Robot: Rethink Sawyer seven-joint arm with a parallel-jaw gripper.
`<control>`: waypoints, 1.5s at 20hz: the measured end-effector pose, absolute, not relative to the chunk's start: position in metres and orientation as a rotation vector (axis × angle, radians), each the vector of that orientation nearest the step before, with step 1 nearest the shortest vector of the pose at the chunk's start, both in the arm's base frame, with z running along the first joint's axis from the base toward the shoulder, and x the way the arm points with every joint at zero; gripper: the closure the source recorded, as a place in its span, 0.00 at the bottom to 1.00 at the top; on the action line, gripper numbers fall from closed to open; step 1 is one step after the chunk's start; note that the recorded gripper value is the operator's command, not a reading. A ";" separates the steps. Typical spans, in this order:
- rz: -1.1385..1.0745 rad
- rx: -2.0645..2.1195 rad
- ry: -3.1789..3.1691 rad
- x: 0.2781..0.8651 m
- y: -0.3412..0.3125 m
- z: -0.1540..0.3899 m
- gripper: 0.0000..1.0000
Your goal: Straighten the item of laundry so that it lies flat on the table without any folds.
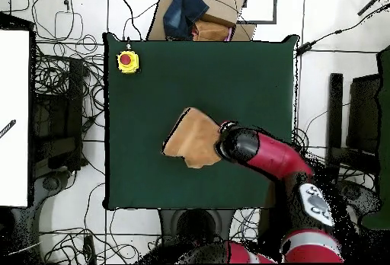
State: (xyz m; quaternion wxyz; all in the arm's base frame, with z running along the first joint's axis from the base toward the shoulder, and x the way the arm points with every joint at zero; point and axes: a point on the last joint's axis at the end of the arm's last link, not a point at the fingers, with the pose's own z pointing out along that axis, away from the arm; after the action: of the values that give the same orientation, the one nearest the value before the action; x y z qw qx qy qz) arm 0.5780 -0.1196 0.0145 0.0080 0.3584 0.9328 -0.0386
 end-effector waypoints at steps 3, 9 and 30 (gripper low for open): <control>-0.101 1.086 2.933 0.582 -0.145 -0.012 1.00; -0.048 1.012 2.967 0.588 -0.146 -0.045 1.00; -0.209 0.626 2.995 0.602 -0.075 -0.002 1.00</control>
State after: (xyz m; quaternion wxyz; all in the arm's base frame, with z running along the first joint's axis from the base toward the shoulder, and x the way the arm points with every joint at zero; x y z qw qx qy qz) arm 0.6024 -0.0747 -0.0021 0.0374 0.2038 0.9759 -0.0680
